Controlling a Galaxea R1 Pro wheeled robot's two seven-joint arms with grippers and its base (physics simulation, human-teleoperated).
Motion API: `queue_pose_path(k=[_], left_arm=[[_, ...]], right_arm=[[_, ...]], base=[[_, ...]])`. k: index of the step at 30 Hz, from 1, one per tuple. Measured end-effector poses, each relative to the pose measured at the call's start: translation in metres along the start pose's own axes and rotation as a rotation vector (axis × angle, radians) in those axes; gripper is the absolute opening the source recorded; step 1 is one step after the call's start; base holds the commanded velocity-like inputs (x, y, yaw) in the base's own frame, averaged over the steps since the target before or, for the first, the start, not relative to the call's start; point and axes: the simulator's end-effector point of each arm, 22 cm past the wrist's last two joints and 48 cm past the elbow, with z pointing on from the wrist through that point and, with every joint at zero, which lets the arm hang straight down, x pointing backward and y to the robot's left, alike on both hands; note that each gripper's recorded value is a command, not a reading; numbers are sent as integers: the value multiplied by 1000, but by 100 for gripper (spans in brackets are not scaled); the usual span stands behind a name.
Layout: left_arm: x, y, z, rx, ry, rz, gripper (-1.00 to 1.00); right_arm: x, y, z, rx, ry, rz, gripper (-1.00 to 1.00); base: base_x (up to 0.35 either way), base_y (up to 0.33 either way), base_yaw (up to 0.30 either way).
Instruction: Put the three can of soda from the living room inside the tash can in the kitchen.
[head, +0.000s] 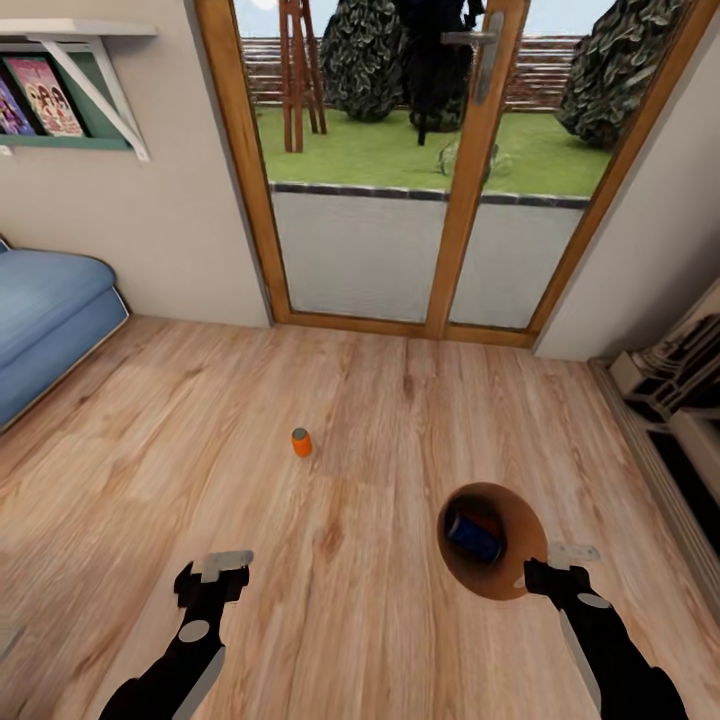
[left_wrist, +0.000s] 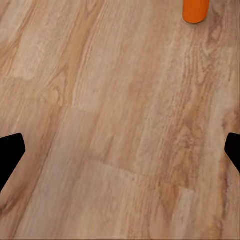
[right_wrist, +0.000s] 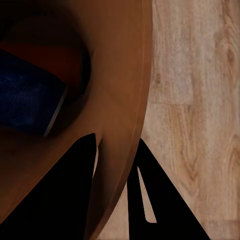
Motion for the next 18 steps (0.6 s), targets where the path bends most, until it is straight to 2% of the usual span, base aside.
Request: queue_pose_path(k=[18], left_arm=[[0,0,0,1,0,-1,100]], right_arm=[[0,1,0,-1,1,-2,-100]], base=[[322,-1,0]])
